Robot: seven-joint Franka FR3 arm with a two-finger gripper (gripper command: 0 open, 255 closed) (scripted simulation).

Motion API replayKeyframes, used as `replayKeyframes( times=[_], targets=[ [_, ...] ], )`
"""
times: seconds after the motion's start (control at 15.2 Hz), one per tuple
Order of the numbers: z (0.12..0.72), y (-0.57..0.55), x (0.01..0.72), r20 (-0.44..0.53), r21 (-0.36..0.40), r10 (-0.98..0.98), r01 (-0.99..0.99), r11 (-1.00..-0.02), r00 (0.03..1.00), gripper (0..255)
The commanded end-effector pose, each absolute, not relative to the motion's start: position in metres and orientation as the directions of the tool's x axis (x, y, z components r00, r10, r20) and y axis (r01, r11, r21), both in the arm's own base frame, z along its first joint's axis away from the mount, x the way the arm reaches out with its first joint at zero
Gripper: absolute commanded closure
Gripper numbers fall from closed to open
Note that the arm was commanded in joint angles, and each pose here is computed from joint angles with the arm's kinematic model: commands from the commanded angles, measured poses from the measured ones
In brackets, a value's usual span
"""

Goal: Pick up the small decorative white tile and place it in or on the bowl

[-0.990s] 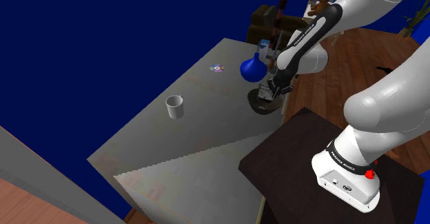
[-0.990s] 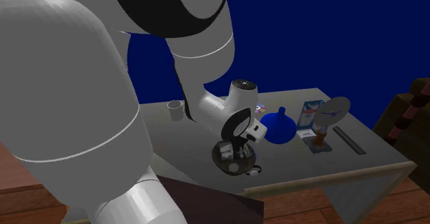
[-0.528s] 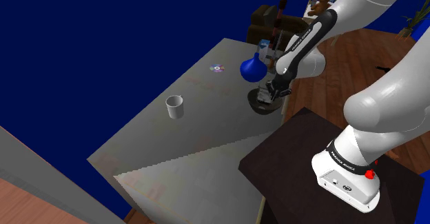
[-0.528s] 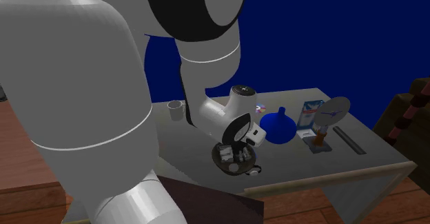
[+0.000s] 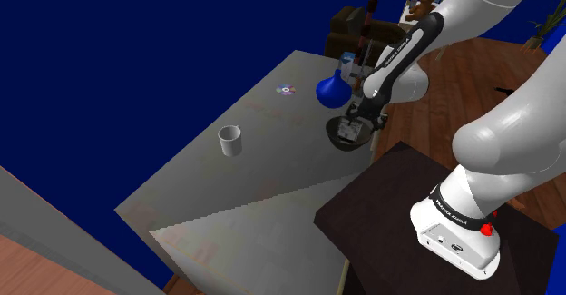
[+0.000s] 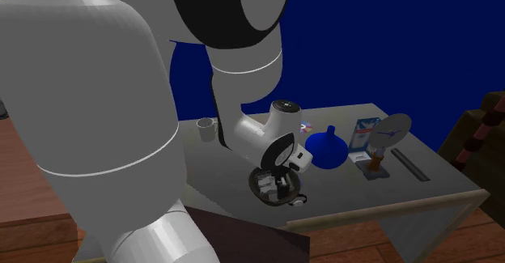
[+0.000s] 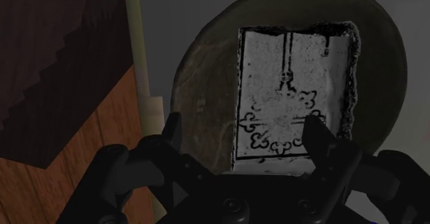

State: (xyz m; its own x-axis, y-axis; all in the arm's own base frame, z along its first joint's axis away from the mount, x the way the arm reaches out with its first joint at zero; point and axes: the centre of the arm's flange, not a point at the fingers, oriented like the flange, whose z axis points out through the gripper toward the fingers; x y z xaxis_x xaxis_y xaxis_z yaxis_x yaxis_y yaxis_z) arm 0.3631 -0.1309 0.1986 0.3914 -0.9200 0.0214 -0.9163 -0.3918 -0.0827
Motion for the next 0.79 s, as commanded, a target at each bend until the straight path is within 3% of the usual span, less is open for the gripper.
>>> replayKeyframes(
  times=[0.0, 0.26, 0.73],
  targets=[
    [0.199, -0.131, 0.363, 0.021, -0.083, -0.92, -0.916, -0.392, 0.391, 0],
    [0.248, -0.132, 0.359, 0.021, -0.083, -0.92, -0.916, -0.392, 0.391, 0],
    [0.248, -0.132, 0.359, 0.021, -0.083, -0.92, -0.916, -0.392, 0.391, 0]
  ],
)
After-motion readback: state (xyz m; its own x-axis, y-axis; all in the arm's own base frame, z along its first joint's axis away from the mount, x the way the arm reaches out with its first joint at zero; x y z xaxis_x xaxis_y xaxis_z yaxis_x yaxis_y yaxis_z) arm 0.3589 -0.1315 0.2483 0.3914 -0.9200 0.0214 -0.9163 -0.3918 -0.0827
